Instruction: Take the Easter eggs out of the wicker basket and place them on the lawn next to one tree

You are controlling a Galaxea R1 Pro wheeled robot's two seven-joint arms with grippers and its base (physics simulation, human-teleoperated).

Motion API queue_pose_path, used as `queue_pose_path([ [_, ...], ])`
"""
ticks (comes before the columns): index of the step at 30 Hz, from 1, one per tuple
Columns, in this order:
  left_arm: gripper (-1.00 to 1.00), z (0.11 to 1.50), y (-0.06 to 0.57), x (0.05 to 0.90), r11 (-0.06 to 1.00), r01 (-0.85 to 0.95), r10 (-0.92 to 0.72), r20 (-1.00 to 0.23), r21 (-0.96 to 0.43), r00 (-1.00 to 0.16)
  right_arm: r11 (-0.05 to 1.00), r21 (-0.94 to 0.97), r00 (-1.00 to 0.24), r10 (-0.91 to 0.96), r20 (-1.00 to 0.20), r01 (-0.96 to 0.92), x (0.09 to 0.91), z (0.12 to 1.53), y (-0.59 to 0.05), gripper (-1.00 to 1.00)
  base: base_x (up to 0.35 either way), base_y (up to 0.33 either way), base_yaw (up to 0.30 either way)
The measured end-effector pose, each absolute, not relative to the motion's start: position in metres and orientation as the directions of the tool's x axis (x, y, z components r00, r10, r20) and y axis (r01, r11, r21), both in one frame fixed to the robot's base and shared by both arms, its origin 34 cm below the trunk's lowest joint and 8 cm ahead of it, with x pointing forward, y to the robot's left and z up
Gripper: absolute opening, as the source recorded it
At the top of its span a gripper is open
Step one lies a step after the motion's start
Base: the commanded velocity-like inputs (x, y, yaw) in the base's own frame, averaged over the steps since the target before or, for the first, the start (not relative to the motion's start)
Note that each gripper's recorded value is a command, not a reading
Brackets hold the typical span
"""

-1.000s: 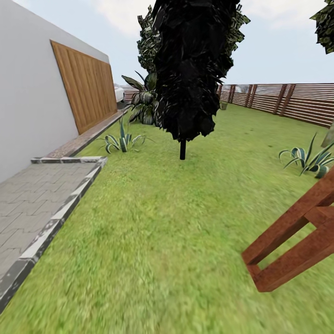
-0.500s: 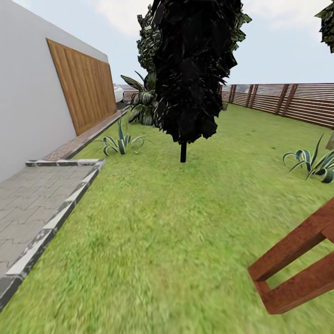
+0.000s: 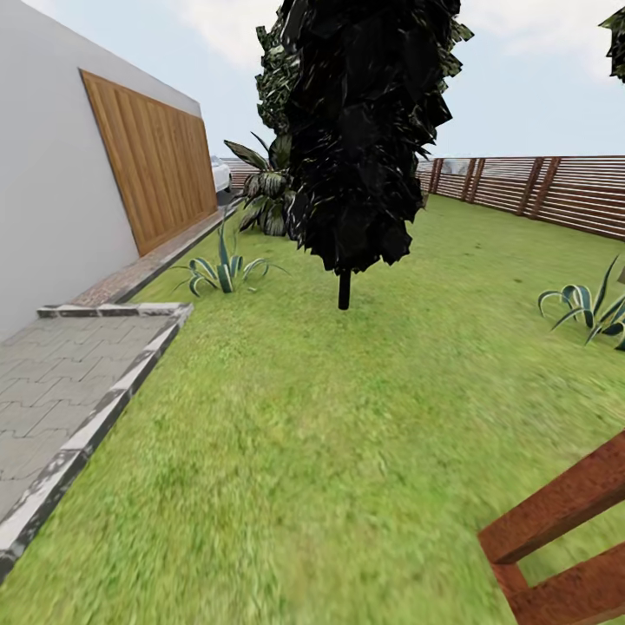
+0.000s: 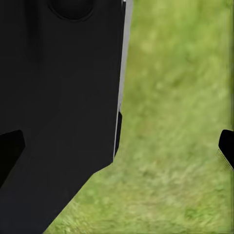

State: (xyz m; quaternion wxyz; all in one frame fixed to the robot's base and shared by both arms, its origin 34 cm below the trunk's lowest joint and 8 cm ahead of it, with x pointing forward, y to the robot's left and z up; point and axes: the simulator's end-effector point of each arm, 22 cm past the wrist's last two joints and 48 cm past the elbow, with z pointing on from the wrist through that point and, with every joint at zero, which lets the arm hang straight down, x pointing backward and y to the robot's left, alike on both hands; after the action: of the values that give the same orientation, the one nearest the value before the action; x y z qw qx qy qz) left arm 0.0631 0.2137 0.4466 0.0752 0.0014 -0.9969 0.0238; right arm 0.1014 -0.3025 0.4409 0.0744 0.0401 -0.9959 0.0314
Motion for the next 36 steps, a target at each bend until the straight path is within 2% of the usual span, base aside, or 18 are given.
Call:
queue_pose_path([
  [36,1.0,0.4465,0.2136,0.0634,0.999,-0.006,0.001,0.149,-0.047,-0.989,0.995,-0.057,-0.986,-0.077,0.151,-0.086,0.1014,0.4409,-0.303,1.0,0.336,0.0,-0.003],
])
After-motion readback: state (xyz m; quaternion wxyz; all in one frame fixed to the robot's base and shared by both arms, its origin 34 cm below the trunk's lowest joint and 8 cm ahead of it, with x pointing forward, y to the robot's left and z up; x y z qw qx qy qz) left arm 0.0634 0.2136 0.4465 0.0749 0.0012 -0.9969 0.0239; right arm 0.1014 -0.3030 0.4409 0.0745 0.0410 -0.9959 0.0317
